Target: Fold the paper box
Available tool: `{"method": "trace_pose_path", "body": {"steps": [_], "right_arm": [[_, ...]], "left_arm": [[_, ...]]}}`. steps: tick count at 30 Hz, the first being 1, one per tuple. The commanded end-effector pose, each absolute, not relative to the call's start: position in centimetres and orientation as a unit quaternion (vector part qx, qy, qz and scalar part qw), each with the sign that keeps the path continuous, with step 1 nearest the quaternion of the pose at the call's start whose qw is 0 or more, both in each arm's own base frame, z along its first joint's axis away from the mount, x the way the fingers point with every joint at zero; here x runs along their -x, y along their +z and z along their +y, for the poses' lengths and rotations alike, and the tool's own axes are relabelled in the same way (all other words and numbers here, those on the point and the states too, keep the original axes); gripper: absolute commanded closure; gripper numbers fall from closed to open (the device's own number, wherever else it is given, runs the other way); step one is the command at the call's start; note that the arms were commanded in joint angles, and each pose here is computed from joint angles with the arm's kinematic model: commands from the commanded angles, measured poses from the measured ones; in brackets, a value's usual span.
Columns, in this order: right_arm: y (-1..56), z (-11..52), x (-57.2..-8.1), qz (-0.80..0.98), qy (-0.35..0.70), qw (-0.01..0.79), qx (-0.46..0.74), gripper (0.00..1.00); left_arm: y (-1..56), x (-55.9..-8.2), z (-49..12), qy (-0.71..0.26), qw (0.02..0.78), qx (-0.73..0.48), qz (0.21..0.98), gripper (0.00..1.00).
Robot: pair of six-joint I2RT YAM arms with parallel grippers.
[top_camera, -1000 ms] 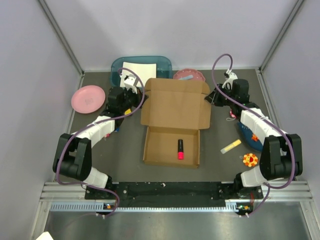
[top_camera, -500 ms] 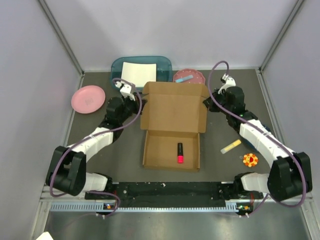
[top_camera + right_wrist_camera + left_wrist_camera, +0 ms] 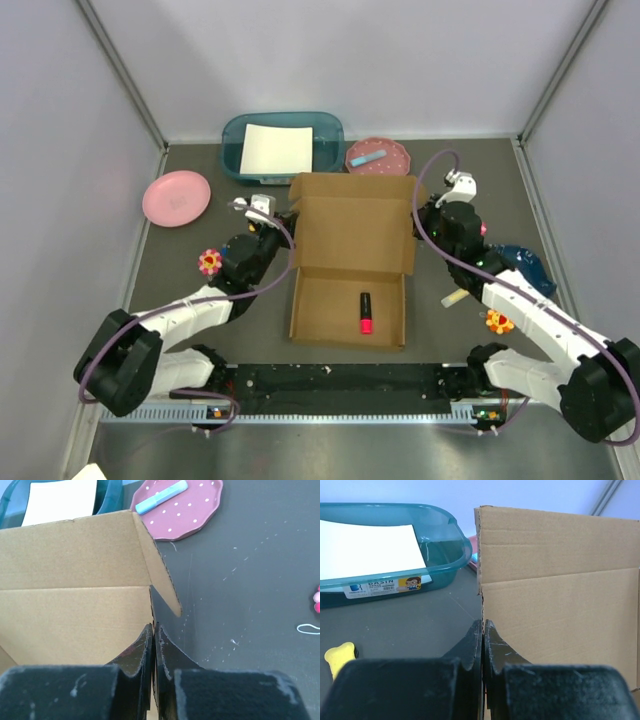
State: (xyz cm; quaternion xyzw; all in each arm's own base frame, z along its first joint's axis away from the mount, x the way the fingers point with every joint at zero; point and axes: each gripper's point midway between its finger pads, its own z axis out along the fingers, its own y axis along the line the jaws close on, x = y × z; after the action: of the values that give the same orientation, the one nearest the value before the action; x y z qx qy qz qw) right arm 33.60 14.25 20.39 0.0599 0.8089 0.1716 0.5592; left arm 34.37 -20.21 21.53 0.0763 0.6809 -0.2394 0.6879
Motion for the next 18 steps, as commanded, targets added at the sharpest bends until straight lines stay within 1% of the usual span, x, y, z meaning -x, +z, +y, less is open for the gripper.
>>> {"method": "trace_pose_path", "body": {"steps": [1, 6, 15, 16, 17, 18], "right_arm": [[18.9, 14.2, -32.3, 0.813, 0.140, 0.557, -0.090, 1.00], [18.5, 14.4, -31.3, 0.800, 0.136, 0.573, -0.114, 1.00], [17.3, 15.2, -30.4, 0.798, 0.128, 0.573, -0.134, 1.00], [17.4, 15.2, -30.3, 0.799, 0.127, 0.573, -0.133, 1.00], [17.5, 15.1, -30.3, 0.800, 0.121, 0.574, -0.125, 1.00], [17.8, 15.0, -30.3, 0.799, 0.120, 0.577, -0.122, 1.00]], "left_arm": [[23.1, -33.3, -19.6, -0.226, 0.731, -0.034, 0.643, 1.00], [23.4, -32.0, -19.3, -0.221, 0.752, 0.002, 0.621, 1.00], [22.8, -31.1, -18.6, -0.187, 0.758, 0.051, 0.623, 0.99], [22.6, -31.2, -18.5, -0.179, 0.756, 0.046, 0.628, 0.97], [22.5, -31.3, -18.5, -0.173, 0.754, 0.045, 0.633, 0.92], [22.8, -31.3, -18.2, -0.167, 0.753, 0.049, 0.634, 0.90]]}}
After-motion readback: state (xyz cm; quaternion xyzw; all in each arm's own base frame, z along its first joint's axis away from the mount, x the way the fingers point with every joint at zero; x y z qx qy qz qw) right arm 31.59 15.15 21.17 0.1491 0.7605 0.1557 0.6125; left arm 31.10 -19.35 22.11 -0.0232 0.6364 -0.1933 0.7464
